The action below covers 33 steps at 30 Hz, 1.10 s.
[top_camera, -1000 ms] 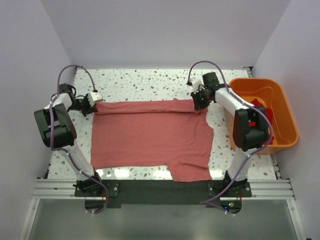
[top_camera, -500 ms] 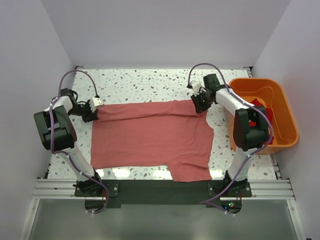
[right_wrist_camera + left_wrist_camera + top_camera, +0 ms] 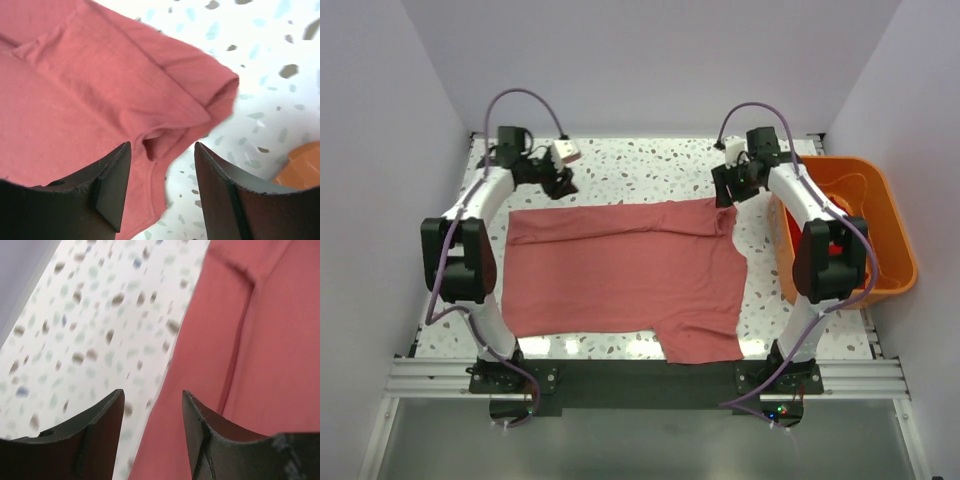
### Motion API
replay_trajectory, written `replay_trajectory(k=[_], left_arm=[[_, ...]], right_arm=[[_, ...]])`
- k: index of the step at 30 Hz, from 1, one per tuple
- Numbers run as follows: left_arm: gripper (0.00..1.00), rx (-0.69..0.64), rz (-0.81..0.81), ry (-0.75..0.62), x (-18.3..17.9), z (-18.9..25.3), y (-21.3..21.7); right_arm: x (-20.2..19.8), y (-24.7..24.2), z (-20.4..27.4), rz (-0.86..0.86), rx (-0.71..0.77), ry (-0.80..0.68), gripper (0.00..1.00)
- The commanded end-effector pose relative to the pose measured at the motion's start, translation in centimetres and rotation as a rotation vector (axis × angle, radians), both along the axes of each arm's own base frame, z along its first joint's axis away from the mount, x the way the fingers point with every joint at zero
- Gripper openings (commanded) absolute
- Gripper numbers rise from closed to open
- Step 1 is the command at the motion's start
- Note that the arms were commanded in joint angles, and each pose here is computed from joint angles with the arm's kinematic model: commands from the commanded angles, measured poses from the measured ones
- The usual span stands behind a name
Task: Fold and stack the t-shirts
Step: Fold the tshirt
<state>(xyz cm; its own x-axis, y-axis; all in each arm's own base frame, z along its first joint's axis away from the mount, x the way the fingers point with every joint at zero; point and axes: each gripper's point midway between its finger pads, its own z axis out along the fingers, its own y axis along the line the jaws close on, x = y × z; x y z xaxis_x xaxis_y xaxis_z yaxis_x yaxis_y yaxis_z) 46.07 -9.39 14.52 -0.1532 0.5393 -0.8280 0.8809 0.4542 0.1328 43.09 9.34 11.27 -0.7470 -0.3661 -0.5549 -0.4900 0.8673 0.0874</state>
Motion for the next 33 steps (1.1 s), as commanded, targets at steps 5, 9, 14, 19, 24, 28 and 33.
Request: replay_trajectory(k=[5, 9, 14, 19, 24, 28, 33], left_arm=[[0.54, -0.321, 0.034, 0.068, 4.6, 2.3, -15.8], [0.51, -0.413, 0.079, 0.186, 6.6, 0.8, -19.7], [0.49, -0.474, 0.082, 0.305, 6.4, -1.8, -23.1], [0.49, -0.491, 0.055, 0.386, 5.2, -3.7, -25.1], [0.48, -0.496, 0.027, 0.426, 3.9, -4.7, -27.0], [0.49, -0.49, 0.015, 0.441, 3.5, -5.4, -28.0], [0.49, -0.464, 0.034, 0.46, 3.6, -6.9, -28.5]], right_arm=[[3.7, 0.0, 0.2, -0.128, 0.079, 0.01, 0.51], [4.0, -0.1, -1.1, -0.148, 0.071, 0.068, 0.48], [2.5, -0.6, -2.2, -0.159, 0.06, 0.127, 0.48], [1.4, -0.7, -2.7, -0.165, 0.066, 0.166, 0.49], [0.5, -1.1, -3.1, -0.182, 0.063, 0.2, 0.48], [0.2, -1.5, -3.7, -0.193, 0.047, 0.217, 0.47], [0.5, -1.6, -4.5, -0.207, 0.051, 0.238, 0.47]])
